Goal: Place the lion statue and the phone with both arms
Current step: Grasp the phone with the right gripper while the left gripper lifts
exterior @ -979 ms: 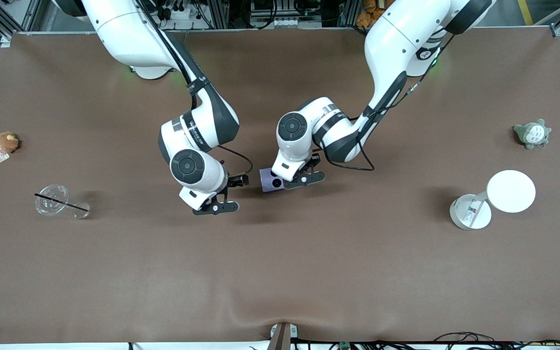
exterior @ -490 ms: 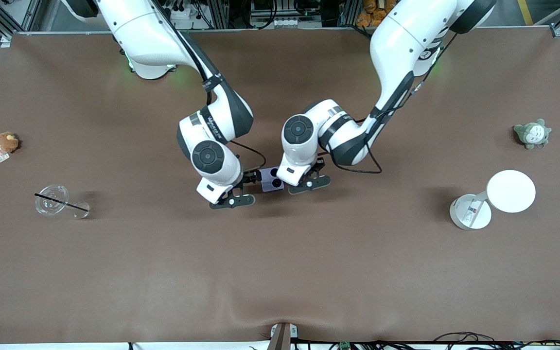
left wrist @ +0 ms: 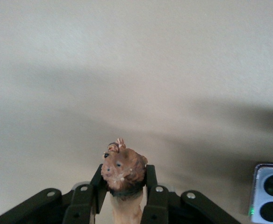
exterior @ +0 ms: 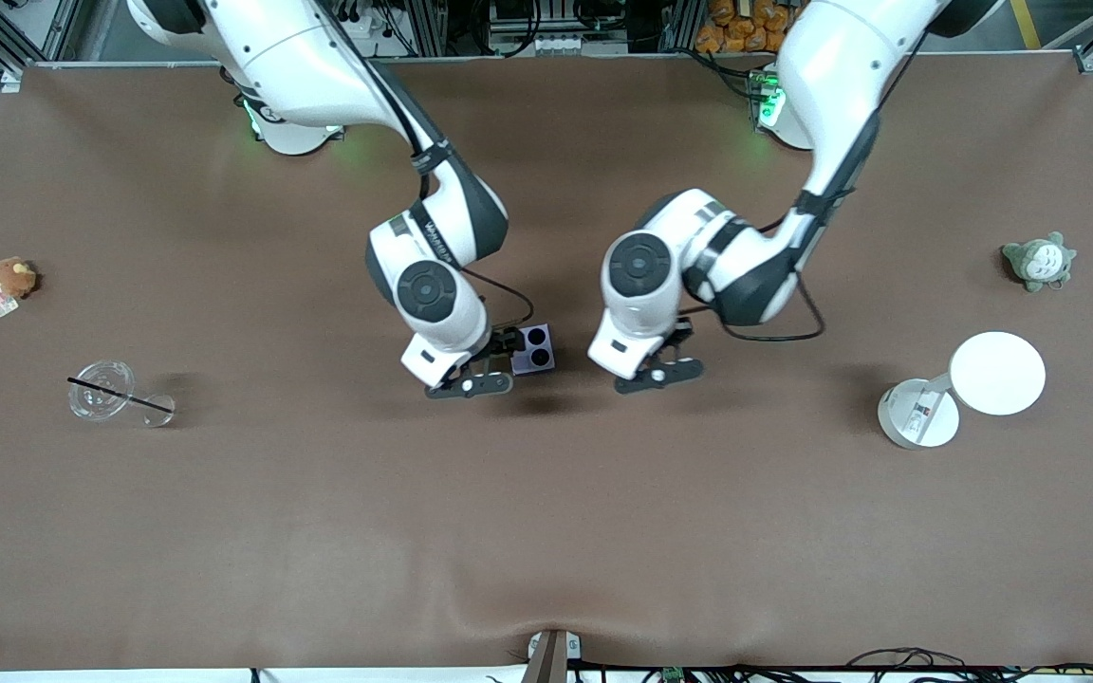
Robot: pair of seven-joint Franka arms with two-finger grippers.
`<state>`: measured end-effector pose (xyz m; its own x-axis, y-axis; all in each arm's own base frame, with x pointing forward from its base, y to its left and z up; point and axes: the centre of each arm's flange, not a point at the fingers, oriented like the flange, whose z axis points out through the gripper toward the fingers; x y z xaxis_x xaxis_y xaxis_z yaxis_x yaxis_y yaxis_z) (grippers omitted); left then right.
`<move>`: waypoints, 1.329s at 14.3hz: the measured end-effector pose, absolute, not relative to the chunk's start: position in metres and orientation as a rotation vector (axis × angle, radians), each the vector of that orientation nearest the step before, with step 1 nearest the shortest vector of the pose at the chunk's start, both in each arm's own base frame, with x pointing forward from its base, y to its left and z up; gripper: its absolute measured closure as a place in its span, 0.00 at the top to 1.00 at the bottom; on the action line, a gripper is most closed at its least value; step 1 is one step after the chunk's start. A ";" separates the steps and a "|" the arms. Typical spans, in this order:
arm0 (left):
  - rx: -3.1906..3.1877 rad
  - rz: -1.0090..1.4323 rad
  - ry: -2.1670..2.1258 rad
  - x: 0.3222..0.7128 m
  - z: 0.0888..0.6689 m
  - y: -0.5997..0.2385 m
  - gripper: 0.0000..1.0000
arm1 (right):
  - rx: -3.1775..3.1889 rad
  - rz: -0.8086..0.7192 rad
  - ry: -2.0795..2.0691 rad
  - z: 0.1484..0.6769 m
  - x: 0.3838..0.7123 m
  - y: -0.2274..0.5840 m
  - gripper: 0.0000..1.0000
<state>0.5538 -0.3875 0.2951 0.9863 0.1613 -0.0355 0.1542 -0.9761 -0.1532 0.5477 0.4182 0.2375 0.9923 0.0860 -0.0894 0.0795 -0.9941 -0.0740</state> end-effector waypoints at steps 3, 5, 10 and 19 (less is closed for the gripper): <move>-2.975 0.127 -0.172 0.567 0.312 -0.353 0.37 | -3.069 0.130 -0.134 0.220 0.534 0.437 1.00; -2.976 0.174 -0.132 0.576 0.320 -0.327 0.37 | -3.070 0.123 -0.151 0.211 0.529 0.443 1.00; -3.015 0.279 -0.074 0.591 0.336 -0.279 0.37 | -3.067 0.102 -0.147 0.203 0.522 0.454 1.00; -2.932 0.312 -0.010 0.596 0.308 -0.210 0.37 | -3.069 0.086 -0.175 0.184 0.507 0.470 1.00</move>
<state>0.5962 -0.2100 0.3082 0.9778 0.0273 -0.2076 -0.0134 -0.9813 -0.1919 0.5075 0.4698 0.1841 0.9920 0.1150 -0.0519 0.1113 -0.9913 -0.0697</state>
